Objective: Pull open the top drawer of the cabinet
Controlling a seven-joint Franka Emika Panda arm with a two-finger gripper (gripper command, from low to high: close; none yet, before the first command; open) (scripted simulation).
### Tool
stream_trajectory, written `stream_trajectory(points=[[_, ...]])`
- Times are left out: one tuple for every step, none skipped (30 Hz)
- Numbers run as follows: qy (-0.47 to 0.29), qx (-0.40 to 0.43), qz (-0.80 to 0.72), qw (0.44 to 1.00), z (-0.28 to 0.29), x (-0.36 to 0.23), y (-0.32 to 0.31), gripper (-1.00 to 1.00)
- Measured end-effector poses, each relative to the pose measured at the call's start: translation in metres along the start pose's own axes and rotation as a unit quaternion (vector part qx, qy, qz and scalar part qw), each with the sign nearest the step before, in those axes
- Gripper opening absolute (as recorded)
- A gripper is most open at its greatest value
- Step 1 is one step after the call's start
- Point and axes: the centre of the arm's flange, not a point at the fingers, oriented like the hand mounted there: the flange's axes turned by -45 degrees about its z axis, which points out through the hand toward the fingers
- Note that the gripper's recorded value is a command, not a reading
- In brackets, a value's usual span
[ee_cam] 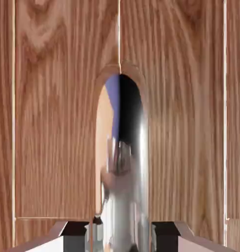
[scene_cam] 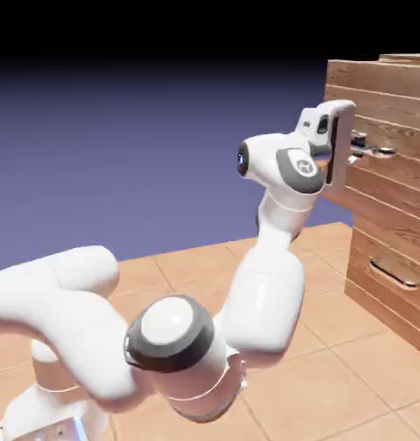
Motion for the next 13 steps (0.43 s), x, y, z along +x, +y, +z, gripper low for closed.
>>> stream_trajectory(points=[[0.000,0.000,0.000,1.000,-0.011,0.000,0.000,-1.00],[0.000,0.000,0.000,1.000,-0.022,0.000,0.000,-1.00],[0.000,0.000,0.000,1.000,-0.033,0.000,0.000,-1.00],[0.000,0.000,0.000,1.000,-0.045,0.000,0.000,-1.00],[0.000,0.000,0.000,1.000,-0.057,0.000,0.000,-1.00],[0.000,0.000,0.000,1.000,-0.069,0.000,0.000,-1.00],[0.000,0.000,0.000,1.000,-0.081,0.000,0.000,-1.00],[0.000,0.000,0.000,1.000,-0.093,0.000,0.000,-1.00],[0.000,0.000,0.000,1.000,-0.106,0.000,0.000,-1.00],[0.000,0.000,0.000,1.000,-0.117,0.000,0.000,1.00],[0.000,-0.002,0.000,1.000,-0.117,0.000,0.000,1.00],[0.000,-0.002,0.000,1.000,-0.117,0.000,0.000,1.00],[0.000,-0.002,0.000,1.000,-0.131,-0.001,0.001,1.00]])
